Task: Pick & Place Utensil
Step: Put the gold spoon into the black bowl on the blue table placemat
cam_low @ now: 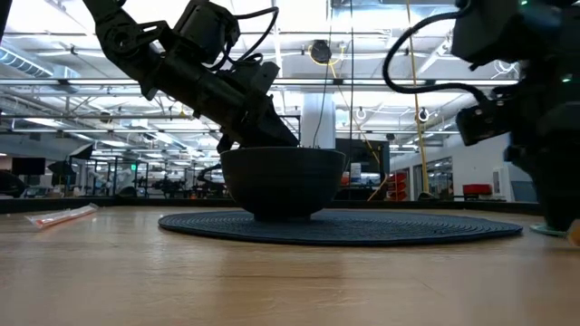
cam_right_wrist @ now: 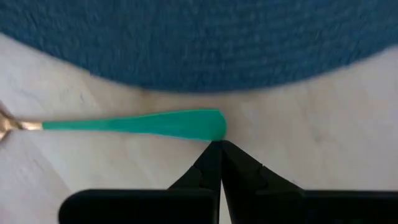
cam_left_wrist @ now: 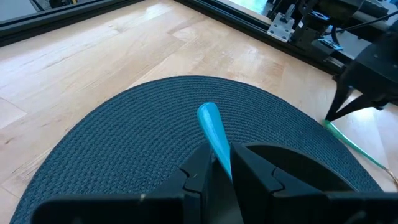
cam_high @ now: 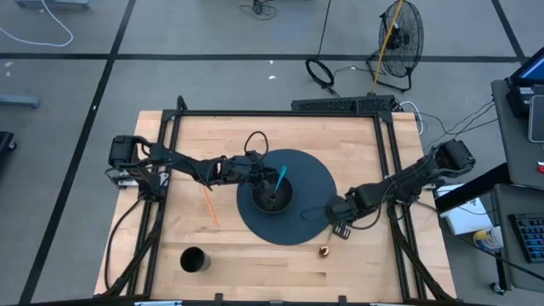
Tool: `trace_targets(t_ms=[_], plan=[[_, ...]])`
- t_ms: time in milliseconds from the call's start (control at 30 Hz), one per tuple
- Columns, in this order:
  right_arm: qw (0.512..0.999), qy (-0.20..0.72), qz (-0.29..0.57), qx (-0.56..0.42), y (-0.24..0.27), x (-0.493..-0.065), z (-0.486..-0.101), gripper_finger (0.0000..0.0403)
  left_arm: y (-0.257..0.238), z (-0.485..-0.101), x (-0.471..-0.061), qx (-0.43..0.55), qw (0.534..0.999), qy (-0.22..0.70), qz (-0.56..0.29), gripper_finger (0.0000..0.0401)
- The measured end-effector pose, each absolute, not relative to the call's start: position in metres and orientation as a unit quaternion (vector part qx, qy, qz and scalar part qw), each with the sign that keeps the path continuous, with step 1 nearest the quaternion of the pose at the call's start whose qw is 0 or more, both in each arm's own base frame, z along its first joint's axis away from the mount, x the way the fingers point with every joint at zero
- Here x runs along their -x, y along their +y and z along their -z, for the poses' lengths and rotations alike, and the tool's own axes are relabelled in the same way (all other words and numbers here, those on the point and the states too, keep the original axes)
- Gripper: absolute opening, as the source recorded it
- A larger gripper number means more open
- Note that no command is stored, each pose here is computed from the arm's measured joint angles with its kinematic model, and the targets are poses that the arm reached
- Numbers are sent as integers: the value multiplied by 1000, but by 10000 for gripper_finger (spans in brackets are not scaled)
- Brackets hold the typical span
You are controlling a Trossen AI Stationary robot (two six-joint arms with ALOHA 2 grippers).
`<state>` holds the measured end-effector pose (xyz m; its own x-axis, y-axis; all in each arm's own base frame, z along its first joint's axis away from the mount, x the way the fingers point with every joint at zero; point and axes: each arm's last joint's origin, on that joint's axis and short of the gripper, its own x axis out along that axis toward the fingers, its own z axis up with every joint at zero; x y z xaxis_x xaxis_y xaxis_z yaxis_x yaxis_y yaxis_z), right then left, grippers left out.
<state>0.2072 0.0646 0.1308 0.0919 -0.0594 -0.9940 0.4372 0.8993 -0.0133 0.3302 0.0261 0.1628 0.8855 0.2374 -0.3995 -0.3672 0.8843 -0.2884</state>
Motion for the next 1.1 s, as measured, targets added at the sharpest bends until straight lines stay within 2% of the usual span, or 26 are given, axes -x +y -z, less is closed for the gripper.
trace_targets(t_ms=[300,600,700,767,867,967,1100], plan=[[727,630,203,-186,61,-208,-137,0,26,-163,-330,170,956,182,-156,63],[705,646,152,-249,83,-196,-147,0,27,-163,-330,160,957,183,-156,63],[726,615,168,-259,86,-194,-155,0,27,-163,-330,155,958,183,-155,63],[757,576,134,-276,91,-200,-162,3,28,-163,-330,154,958,183,-156,63],[799,510,68,-311,102,-211,-176,21,28,-163,-330,154,958,183,-155,63],[811,477,32,-338,110,-218,-182,53,27,-163,-330,154,959,183,-155,63],[788,474,85,-385,109,-218,-179,103,27,-163,-330,155,958,183,-155,63]])
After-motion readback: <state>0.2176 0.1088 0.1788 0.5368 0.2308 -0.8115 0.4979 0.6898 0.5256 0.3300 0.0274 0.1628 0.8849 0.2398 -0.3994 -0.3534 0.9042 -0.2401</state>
